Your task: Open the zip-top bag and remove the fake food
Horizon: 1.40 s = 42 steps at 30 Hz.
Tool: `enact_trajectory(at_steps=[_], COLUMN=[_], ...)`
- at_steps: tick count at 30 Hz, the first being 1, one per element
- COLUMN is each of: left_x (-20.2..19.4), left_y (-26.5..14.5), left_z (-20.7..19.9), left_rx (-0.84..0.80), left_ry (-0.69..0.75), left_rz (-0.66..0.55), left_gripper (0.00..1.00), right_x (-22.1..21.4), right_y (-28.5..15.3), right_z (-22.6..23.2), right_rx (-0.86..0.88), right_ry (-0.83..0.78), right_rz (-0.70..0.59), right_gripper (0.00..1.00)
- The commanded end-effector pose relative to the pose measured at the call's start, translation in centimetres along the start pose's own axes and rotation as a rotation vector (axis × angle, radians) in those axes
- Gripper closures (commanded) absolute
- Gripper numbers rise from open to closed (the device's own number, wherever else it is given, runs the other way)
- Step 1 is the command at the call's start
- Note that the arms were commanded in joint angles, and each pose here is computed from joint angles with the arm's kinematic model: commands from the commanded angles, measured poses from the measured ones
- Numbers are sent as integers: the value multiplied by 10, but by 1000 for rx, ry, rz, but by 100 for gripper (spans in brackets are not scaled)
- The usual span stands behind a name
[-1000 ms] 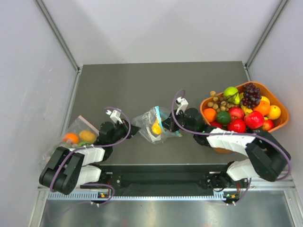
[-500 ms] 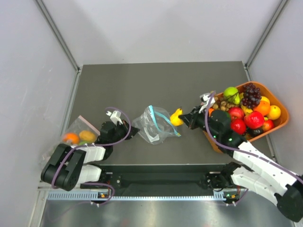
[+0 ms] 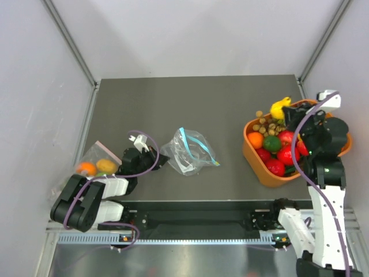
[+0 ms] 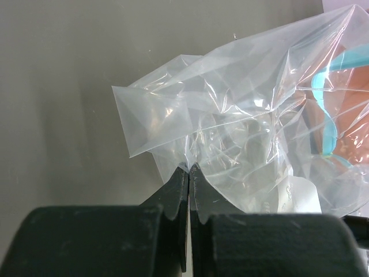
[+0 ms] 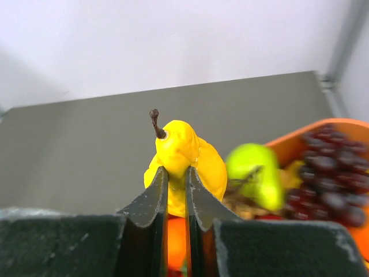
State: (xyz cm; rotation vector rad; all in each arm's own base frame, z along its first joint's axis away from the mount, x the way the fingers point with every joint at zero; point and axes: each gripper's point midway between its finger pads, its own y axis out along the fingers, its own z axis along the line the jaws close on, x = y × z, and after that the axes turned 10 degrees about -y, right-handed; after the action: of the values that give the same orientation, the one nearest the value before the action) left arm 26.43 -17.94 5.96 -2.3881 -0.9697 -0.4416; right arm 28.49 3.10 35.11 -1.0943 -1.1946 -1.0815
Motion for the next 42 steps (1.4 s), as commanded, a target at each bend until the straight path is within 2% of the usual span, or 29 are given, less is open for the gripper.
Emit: enact_trajectory(at_steps=[1, 3, 8, 17, 25, 29, 32, 33, 35, 36, 39, 42], left_x=[11, 10, 9, 4, -1, 0, 0, 1, 3, 3, 7, 11], left_y=[4, 4, 2, 12, 13, 13, 13, 13, 12, 12, 13, 14], left_z=[-10, -9, -4, -6, -3, -4, -4, -6, -7, -7, -9, -10], left_rx=[-36, -35, -18, -48, -47, -49, -47, -50, -48, -47, -43, -36], left_ry=[39, 40, 57, 50, 50, 55, 52, 54, 58, 58, 70, 80], left_rz=[-19, -14, -13, 34, 60, 63, 62, 58, 51, 52, 46, 46], left_gripper=[100, 100, 100, 100, 100, 100, 100, 100, 100, 100, 100, 100], right_x=[9, 13, 14, -35, -78, -89, -90, -88, -87, -84, -80, -76], right_y=[-14, -15, -13, -30, -26, -24, -23, -23, -24, -25, -25, -28], right_z=[-22, -41, -65, -73, -78, -83, -85, -85, -86, -86, -84, -83], right_rx=[-62, -136, -187, -272, -292, -308, -313, -314, -327, -326, -322, -322], right_ry=[-59, -52, -1, 8, 22, 24, 29, 27, 26, 25, 28, 29], right_rz=[23, 18, 53, 157, 248, 277, 284, 280, 276, 270, 255, 248], right_gripper=[100, 100, 100, 100, 100, 96, 80, 69, 55, 44, 32, 27])
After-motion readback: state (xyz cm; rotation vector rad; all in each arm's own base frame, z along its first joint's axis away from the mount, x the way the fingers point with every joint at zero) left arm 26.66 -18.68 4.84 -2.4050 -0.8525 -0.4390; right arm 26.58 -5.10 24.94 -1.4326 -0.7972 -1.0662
